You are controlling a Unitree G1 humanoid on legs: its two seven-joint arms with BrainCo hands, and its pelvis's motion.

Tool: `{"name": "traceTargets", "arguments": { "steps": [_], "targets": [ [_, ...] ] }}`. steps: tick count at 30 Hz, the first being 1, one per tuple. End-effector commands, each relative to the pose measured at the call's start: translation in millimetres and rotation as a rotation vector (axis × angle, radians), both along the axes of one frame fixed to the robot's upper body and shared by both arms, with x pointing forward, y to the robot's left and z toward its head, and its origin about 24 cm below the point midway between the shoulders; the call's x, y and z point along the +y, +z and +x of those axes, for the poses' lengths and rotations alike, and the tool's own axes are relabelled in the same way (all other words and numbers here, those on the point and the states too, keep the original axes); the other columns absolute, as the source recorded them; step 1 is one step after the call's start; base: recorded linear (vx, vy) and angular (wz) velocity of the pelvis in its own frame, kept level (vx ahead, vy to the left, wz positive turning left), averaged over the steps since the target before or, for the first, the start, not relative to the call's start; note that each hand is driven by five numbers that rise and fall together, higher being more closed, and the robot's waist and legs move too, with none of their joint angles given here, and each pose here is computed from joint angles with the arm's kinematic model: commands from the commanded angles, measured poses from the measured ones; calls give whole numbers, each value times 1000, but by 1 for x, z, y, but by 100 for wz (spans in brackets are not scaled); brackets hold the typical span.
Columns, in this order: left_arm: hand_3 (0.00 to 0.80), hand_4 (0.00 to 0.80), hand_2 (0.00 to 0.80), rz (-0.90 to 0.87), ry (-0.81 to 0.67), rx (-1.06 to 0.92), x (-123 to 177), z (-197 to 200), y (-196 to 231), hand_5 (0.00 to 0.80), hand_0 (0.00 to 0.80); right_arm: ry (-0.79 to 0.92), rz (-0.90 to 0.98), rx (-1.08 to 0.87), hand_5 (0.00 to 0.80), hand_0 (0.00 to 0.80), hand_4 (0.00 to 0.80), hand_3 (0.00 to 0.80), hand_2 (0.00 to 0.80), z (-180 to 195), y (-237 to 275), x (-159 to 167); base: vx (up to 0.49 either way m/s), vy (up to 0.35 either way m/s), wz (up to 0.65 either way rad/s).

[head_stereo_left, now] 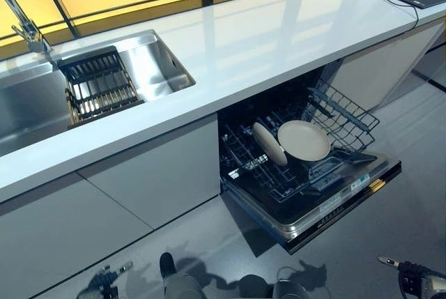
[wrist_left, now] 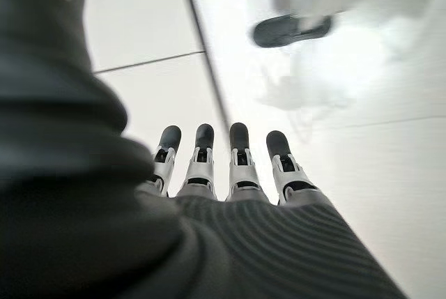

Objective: Take plates into dishwasher

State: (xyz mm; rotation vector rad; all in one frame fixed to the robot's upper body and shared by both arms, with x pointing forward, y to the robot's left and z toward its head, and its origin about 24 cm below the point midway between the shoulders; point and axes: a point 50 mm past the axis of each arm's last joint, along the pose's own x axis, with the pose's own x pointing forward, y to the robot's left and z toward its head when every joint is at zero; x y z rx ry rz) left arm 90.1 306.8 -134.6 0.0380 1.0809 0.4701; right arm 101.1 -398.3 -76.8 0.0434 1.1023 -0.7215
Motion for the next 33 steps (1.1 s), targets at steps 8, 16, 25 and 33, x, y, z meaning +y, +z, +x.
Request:
{"name": "traceTargets", "arguments": {
  "steps": [8,16,25,33],
  "targets": [
    [0,0,0,17,-162,-205,-3,53,21,0,0,-427,43,-248,0,0,0,0,0,-9,-8,5,-147,33,37],
    [0,0,0,-33,-148,-311,-14,66,25,0,0,-597,151,-554,0,0,0,0,0,40,16,-1,-210,90,49],
    [0,0,0,-92,-133,-332,-32,57,16,0,0,-560,361,-868,0,0,0,0,0,108,48,13,-62,62,9],
    [0,0,0,-128,-126,-335,-44,55,12,0,0,-509,615,-1216,0,0,0,0,0,160,92,22,-34,35,16]
  ]
}}
